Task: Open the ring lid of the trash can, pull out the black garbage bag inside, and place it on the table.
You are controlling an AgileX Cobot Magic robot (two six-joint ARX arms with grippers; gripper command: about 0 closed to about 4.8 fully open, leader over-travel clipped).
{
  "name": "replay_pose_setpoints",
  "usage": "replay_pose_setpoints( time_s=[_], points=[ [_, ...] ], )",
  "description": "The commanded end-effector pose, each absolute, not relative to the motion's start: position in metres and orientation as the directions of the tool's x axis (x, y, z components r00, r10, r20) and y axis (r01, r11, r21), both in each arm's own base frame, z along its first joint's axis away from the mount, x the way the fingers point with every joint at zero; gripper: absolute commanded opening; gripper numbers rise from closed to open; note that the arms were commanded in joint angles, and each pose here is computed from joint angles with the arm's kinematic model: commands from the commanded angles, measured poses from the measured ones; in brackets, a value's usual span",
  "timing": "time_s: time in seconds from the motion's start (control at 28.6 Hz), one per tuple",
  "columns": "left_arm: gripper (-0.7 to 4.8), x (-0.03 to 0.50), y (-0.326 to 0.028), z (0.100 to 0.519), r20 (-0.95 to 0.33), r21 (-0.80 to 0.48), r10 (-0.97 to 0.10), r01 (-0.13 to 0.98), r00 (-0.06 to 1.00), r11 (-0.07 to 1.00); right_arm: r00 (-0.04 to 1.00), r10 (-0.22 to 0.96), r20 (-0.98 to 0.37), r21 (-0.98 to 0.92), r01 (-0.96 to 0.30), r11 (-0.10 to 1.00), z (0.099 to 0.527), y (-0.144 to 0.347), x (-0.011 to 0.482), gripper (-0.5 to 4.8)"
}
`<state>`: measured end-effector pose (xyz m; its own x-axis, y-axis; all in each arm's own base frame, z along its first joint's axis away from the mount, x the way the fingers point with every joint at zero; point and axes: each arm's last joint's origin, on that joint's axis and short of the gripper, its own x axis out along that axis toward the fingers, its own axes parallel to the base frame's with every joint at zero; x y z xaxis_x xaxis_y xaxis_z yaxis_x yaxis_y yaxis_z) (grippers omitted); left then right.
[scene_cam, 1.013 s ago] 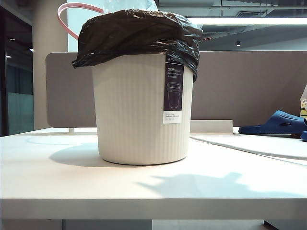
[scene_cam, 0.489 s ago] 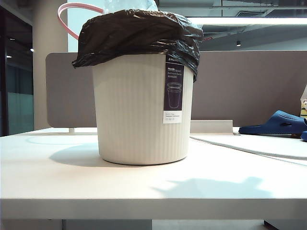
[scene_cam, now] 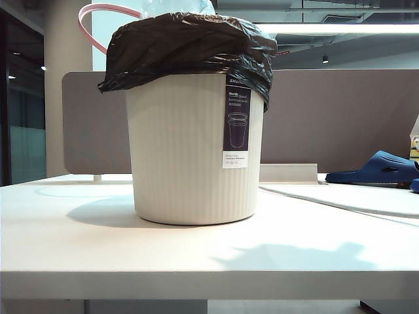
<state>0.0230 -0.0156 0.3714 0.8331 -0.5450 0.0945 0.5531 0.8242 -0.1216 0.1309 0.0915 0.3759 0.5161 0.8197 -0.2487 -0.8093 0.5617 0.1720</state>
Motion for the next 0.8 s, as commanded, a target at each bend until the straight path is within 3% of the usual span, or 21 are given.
replay_pose_setpoints(
  time_s=[0.03, 0.45, 0.56, 0.8],
  points=[
    [-0.04, 0.035, -0.018, 0.364, 0.140, -0.172, -0.539, 0.557, 0.831, 0.813, 0.518, 0.820, -0.242, 0.162, -0.812, 0.561, 0.378, 0.091, 0.130, 1.44],
    [0.00, 0.072, -0.023, 0.320, 0.196, -0.383, -0.481, 0.518, 0.855, 0.765, 0.517, 0.819, -0.247, 0.161, -0.812, 0.561, 0.377, 0.091, 0.130, 1.44],
    [0.37, 0.078, -0.024, 0.313, 0.235, -0.458, -0.458, 0.514, 0.857, 0.725, 0.517, 0.819, -0.247, 0.161, -0.812, 0.561, 0.377, 0.091, 0.130, 1.44],
    [0.62, 0.092, -0.026, 0.290, 0.222, -0.576, -0.439, 0.481, 0.870, 0.661, 0.517, 0.820, -0.246, 0.161, -0.812, 0.561, 0.377, 0.091, 0.130, 1.44]
  ],
)
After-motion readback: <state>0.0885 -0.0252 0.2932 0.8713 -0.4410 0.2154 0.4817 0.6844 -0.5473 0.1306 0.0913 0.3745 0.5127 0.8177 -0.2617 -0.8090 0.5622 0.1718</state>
